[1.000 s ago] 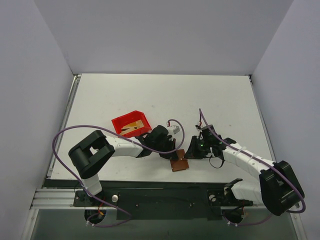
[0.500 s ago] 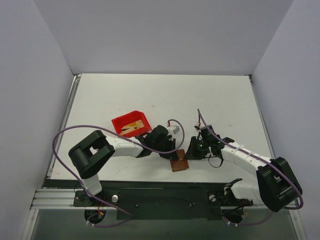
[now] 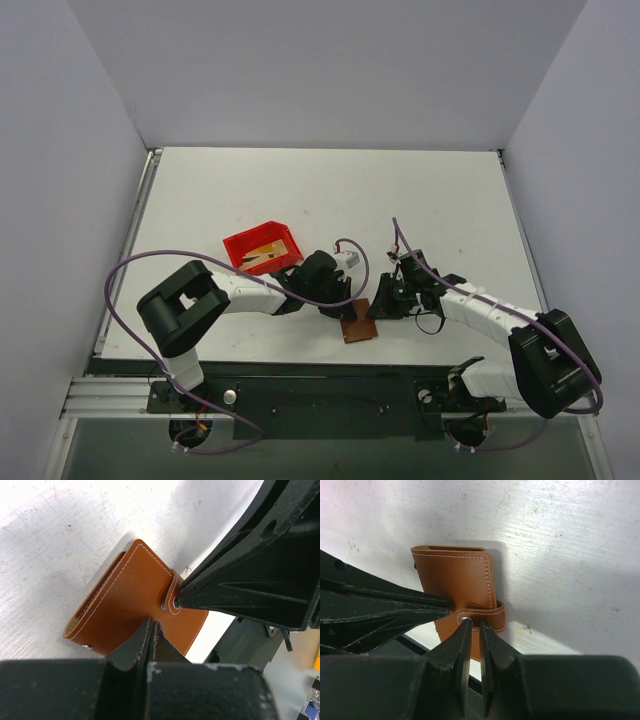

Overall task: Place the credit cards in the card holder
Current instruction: Close the card holder at the center of the board.

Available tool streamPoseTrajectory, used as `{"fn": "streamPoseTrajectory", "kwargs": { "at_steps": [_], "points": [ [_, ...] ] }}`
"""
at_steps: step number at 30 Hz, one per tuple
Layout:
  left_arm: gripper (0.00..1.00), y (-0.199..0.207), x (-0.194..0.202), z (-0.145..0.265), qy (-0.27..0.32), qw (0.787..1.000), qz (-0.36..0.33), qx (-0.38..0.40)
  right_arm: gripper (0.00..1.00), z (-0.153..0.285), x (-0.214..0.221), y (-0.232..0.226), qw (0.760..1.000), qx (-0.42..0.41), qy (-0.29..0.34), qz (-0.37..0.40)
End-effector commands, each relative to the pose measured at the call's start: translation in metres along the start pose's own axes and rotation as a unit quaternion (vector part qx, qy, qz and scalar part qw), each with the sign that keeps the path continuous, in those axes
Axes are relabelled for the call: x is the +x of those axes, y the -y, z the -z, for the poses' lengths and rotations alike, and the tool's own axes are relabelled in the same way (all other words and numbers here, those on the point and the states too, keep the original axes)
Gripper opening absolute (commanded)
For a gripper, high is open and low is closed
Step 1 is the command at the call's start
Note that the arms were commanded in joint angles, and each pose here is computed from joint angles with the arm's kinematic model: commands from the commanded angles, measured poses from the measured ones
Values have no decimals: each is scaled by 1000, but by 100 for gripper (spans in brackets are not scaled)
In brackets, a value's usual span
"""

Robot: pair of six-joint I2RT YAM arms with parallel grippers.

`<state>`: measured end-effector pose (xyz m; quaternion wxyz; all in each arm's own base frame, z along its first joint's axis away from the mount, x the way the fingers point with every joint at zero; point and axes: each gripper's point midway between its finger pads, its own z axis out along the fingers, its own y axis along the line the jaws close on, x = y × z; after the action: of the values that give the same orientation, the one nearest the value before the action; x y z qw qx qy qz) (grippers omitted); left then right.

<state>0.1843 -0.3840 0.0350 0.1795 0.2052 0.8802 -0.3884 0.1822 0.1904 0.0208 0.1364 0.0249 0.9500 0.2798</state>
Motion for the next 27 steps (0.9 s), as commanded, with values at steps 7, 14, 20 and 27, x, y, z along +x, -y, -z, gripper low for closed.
{"fn": "streamPoseTrajectory", "kwargs": {
  "at_steps": [7, 14, 20, 27],
  "points": [
    [0, 2, 0, -3, 0, 1000, -7, 4, 9, 0, -10, -8, 1000, -10, 3, 10],
    [0, 1, 1, -3, -2, 1000, -7, 3, 9, -1, -10, -10, 1000, -13, -2, 10],
    [0, 1, 1, -4, -2, 1000, -7, 3, 9, -3, -14, -15, 1000, -22, 3, 13],
    [0, 1, 2, -4, -3, 1000, -8, 2, 9, -6, -12, -14, 1000, -21, -1, 14]
  ]
}}
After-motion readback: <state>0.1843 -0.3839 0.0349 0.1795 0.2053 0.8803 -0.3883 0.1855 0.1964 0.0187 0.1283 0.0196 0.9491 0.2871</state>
